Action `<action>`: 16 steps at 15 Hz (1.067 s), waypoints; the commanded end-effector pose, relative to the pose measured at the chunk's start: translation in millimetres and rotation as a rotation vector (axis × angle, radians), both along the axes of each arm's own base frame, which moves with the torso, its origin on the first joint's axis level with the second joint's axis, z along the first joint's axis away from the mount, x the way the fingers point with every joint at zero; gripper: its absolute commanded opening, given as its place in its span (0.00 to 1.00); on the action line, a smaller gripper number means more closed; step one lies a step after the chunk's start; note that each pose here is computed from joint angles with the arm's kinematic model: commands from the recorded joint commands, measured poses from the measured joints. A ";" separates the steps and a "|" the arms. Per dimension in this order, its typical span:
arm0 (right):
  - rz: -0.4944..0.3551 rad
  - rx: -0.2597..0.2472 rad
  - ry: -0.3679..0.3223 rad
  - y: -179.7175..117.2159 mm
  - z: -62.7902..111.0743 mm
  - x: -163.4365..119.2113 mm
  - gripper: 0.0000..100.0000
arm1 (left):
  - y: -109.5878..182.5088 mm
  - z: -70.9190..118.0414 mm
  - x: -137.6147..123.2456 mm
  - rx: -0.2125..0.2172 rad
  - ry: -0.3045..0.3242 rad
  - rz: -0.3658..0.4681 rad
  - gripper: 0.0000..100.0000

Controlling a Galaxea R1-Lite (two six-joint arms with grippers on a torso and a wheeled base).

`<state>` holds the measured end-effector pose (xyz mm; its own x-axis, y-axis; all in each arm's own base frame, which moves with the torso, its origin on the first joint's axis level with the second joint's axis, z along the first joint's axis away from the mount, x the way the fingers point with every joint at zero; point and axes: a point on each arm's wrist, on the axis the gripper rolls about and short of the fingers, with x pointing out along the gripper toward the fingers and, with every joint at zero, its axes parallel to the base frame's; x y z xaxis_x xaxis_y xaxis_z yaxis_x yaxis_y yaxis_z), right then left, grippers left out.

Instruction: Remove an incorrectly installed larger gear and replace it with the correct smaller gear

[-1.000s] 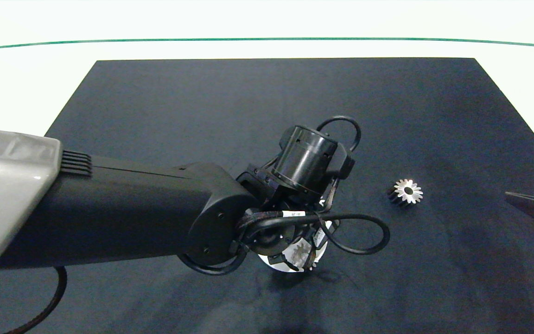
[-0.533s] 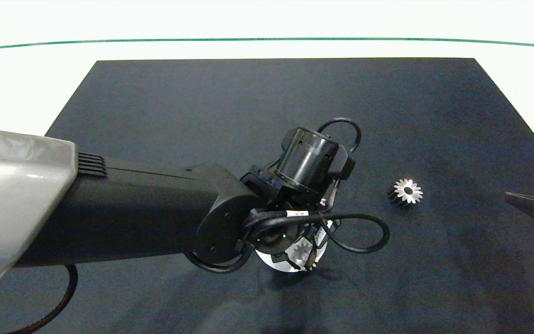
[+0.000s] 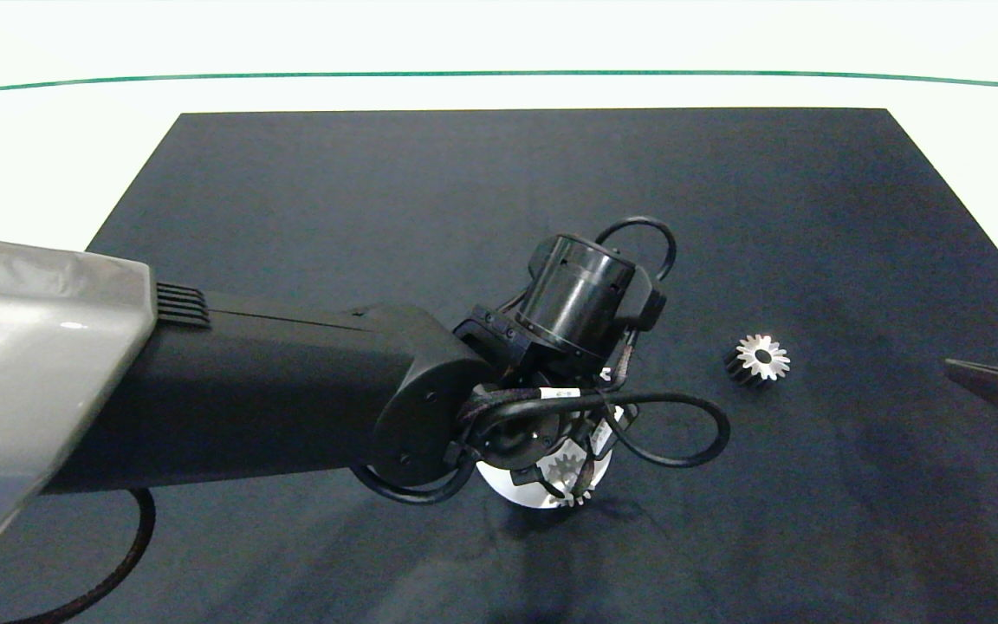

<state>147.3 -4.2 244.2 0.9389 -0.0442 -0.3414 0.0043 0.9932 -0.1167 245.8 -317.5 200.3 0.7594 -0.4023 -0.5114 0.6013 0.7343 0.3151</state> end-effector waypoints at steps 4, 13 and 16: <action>0.001 0.000 0.009 0.0 -2.6 -0.3 1.00 | 1.6 0.2 2.0 0.005 -0.003 0.006 0.16; 0.001 0.006 0.001 0.3 -1.4 -2.2 1.00 | 12.3 1.9 7.7 0.005 -0.002 0.034 0.16; -0.002 0.005 -0.004 0.0 -0.8 -3.3 1.00 | 10.6 0.6 5.9 0.005 0.001 0.030 0.16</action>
